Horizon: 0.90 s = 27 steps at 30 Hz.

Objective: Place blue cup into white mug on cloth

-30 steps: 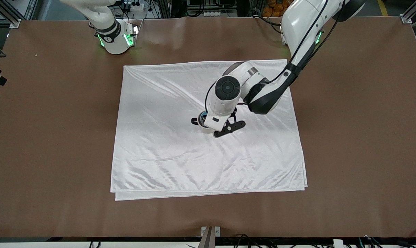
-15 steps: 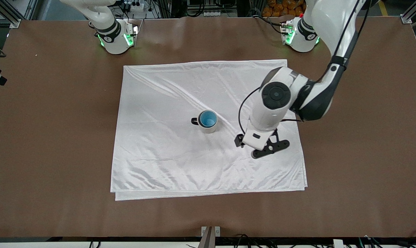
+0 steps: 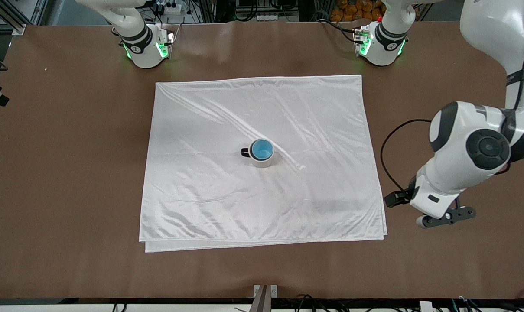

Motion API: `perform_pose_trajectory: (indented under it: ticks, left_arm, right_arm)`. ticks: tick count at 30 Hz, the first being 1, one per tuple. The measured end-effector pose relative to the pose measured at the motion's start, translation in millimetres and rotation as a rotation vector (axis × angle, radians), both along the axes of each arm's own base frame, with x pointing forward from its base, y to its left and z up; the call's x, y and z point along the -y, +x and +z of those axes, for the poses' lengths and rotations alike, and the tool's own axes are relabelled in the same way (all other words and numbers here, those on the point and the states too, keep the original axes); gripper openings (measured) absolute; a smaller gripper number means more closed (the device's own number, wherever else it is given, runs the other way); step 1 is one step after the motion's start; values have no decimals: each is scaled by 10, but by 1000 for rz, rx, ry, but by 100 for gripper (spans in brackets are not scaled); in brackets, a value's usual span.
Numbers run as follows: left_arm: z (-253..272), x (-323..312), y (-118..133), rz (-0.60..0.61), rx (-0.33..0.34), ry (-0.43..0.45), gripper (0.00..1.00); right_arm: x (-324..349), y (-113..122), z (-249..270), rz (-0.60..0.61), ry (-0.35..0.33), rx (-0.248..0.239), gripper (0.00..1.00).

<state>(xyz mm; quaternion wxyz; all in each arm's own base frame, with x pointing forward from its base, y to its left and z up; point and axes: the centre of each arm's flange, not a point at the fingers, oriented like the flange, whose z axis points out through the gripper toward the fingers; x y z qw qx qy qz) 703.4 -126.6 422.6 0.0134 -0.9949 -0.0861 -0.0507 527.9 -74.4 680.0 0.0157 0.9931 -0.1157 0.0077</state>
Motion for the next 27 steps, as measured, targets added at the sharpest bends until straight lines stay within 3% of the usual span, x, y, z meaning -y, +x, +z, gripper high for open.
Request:
perform_pose_trajectory:
  ticks: [14,27]
  left_arm:
    - [394,-781,-85,-159,-44,50,100]
    - [1371,-926,-683,-185,-4,22,100]
  right_arm:
    - [-31,-14,17,10,0,-1,100]
    - [-102,-5,18,49,0,-1,100]
